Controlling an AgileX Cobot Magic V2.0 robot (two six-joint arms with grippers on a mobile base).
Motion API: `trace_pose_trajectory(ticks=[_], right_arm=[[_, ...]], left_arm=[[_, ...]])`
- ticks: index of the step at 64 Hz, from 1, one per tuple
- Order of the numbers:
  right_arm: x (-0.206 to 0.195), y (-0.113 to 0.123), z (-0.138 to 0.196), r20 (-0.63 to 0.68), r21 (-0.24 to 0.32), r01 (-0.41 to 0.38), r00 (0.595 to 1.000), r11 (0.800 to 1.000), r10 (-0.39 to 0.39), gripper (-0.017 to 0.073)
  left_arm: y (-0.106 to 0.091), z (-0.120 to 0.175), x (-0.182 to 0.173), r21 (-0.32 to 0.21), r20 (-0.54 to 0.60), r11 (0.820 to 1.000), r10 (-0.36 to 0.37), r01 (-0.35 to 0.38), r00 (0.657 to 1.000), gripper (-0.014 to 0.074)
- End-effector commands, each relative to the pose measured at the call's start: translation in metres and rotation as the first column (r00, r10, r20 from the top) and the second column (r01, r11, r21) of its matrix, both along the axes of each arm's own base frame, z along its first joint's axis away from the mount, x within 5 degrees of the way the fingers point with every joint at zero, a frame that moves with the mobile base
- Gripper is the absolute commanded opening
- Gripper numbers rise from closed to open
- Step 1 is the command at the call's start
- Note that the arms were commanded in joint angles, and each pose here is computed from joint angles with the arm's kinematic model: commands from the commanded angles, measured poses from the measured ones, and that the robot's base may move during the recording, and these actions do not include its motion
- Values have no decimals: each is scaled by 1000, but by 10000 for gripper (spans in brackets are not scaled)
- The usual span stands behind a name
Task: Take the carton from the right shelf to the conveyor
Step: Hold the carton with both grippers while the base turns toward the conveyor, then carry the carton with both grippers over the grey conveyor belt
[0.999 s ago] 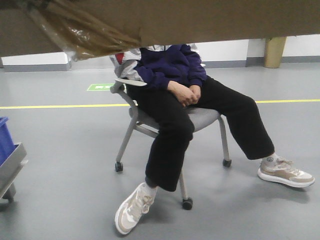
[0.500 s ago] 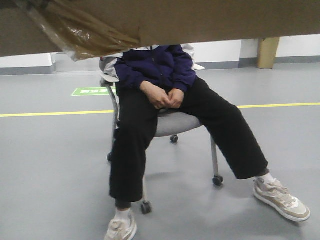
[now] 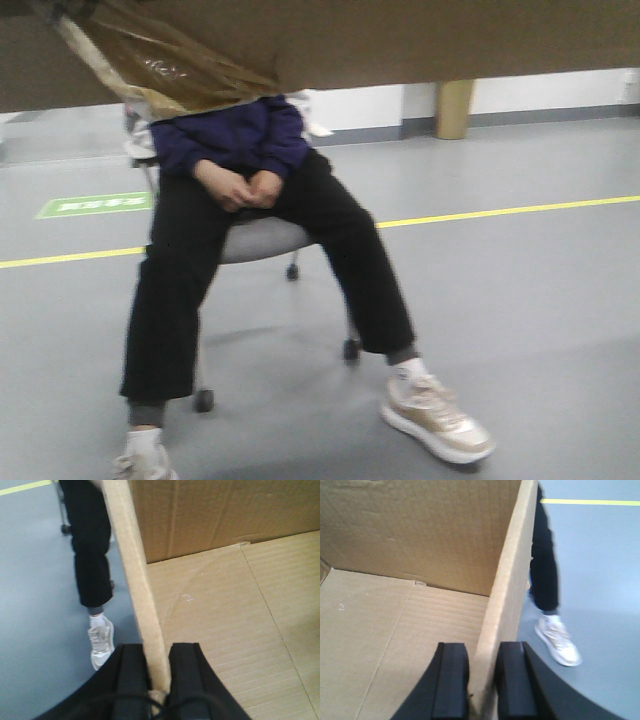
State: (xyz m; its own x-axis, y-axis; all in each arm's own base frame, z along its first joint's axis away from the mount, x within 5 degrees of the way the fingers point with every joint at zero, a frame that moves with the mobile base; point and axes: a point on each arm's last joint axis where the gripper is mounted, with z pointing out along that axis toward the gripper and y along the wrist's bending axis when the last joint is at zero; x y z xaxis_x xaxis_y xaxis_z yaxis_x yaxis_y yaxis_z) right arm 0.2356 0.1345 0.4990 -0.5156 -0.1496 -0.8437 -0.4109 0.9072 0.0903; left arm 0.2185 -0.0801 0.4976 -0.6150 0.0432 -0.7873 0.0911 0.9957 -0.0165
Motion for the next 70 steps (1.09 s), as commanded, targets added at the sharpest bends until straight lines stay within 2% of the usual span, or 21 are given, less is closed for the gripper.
trace_pose_trajectory(ticks=[1, 15, 53, 70], right_arm=[[-3, 5, 10, 59, 82, -35, 998, 996, 31, -69], [-2, 5, 10, 65, 85, -36, 997, 996, 30, -69], [-2, 6, 11, 78, 92, -37, 997, 995, 30, -69], [-2, 6, 11, 78, 92, -37, 997, 995, 30, -69]], left_arm=[[-8, 5, -2, -60, 31, 996, -58, 60, 998, -18], [-8, 5, -2, -55, 33, 997, -55, 56, 998, -18], [3, 8, 1, 52, 85, 999, 12, -17, 996, -18], [4, 8, 2, 63, 91, 998, 19, -25, 996, -18]])
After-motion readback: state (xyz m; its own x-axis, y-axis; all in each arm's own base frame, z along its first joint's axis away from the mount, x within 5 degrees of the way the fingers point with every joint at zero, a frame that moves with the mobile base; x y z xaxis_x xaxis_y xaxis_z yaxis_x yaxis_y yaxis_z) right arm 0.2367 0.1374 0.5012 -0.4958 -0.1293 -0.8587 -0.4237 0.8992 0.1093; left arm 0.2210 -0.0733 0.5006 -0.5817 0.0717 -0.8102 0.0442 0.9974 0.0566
